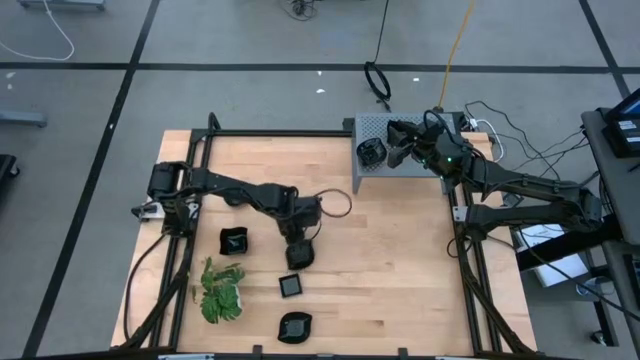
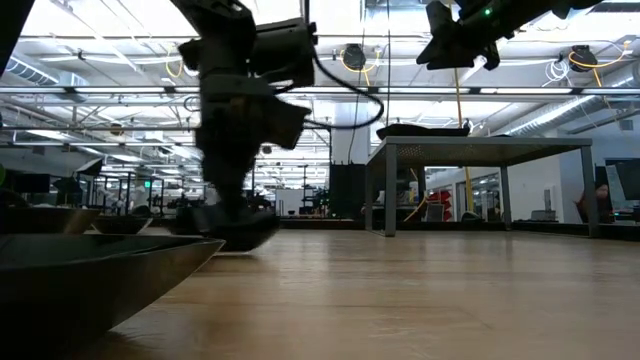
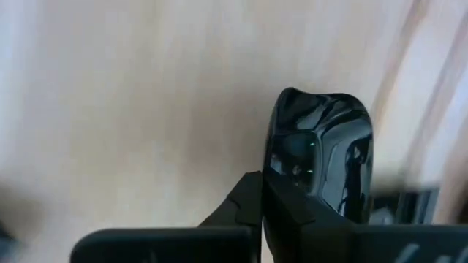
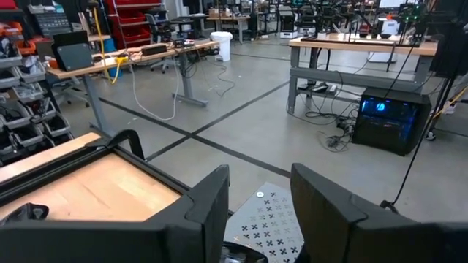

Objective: Pick & Place Mini shaped plates
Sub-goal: Stack the leaf-shaped plate on the leaf-shaped plates on the shelf

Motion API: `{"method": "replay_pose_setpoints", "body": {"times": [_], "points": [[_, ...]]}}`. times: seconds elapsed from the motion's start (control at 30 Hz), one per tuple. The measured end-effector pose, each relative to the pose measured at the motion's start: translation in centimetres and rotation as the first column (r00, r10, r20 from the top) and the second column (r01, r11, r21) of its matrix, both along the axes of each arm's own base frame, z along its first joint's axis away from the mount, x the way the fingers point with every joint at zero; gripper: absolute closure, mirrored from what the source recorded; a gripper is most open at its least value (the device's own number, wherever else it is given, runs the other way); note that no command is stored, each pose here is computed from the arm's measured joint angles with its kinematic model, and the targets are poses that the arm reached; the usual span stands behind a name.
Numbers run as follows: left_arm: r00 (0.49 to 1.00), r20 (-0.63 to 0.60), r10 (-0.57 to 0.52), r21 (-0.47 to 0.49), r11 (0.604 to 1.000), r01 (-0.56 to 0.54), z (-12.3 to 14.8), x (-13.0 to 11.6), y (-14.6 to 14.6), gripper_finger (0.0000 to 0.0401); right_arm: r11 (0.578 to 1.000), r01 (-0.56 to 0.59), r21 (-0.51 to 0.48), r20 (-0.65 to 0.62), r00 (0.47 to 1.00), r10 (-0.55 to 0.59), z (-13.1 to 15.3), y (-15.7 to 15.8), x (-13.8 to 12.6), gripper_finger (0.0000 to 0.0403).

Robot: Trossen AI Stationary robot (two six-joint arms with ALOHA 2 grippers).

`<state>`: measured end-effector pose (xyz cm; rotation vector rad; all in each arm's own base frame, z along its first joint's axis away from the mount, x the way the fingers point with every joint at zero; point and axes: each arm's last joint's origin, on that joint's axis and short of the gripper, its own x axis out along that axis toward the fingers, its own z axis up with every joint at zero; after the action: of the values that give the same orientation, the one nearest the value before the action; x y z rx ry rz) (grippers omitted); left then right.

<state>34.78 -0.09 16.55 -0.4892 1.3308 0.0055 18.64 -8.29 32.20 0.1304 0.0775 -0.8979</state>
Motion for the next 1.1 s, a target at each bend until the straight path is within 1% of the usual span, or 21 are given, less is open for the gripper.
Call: {"method": "replay_pose_setpoints", "body": {"times": [0.1, 0.17, 0.27, 0.33, 0.37, 0.47, 0.57, 0.67, 0.73, 0.83, 0.93, 1.1], "points": [[0.993, 0.116, 0.017, 0.059, 0.998, -0.024, 1.1, 1.3, 1.4, 0.0391, 1.0, 0.003, 0.017, 0.022, 1.0, -0.004, 0.0, 0.0, 0.0, 0.0268], [0.972, 0.23, 0.054, 0.07, 0.995, -0.072, 2.1, 2.5, 2.3, 0.0396, 1.0, 0.005, 0.03, 0.037, 0.999, -0.006, 0.0, 0.0, 0.0, 0.0268], [0.9, 0.422, 0.112, 0.048, 0.988, -0.146, 3.5, 4.2, 3.5, 0.0395, 0.999, -0.021, 0.047, 0.055, 0.998, 0.019, 0.0, 0.0, 0.1, 0.0268], [0.852, 0.511, 0.117, 0.044, 0.986, -0.162, 3.9, 5.3, 4.0, 0.0389, 0.998, -0.04, 0.051, 0.057, 0.998, 0.038, 0.0, 0.1, 0.1, 0.0268], [0.839, 0.531, 0.116, 0.044, 0.986, -0.164, 3.9, 5.7, 4.1, 0.0387, 0.998, -0.043, 0.051, 0.058, 0.998, 0.04, 0.0, 0.1, 0.1, 0.0268], [0.851, 0.511, 0.123, 0.034, 0.986, -0.163, 2.8, 7.4, 4.3, 0.0391, 0.998, -0.043, 0.053, 0.053, 0.998, 0.041, -0.1, 0.0, 0.2, 0.0268], [0.886, 0.449, 0.115, 0.021, 0.99, -0.139, 1.4, 8.9, 4.0, 0.0397, 0.998, -0.043, 0.055, 0.05, 0.998, 0.04, -0.2, 0.0, 0.3, 0.0268], [0.902, 0.419, 0.104, 0.026, 0.992, -0.127, 0.9, 10.1, 3.8, 0.039, 0.997, -0.043, 0.056, 0.046, 0.998, 0.041, -0.2, 0.0, 0.4, 0.0268], [0.898, 0.429, 0.1, 0.032, 0.992, -0.126, 0.8, 10.7, 3.8, 0.0387, 0.998, -0.043, 0.056, 0.046, 0.998, 0.04, -0.2, 0.0, 0.4, 0.0268], [0.899, 0.429, 0.085, 0.069, 0.99, -0.126, 0.2, 11.2, 4.2, 0.0394, 0.998, -0.042, 0.056, 0.045, 0.998, 0.039, -0.3, 0.0, 0.4, 0.0268], [0.911, 0.4, 0.104, 0.073, 0.987, -0.144, -0.8, 11.2, 4.8, 0.0396, 0.997, -0.044, 0.058, 0.042, 0.998, 0.041, -0.3, 0.0, 0.4, 0.0268], [0.917, 0.374, 0.139, 0.066, 0.982, -0.176, -1.0, 11.0, 5.3, 0.0378, 0.996, -0.06, 0.06, 0.035, 0.998, 0.058, -0.4, 0.4, 0.5, 0.0268]]}}
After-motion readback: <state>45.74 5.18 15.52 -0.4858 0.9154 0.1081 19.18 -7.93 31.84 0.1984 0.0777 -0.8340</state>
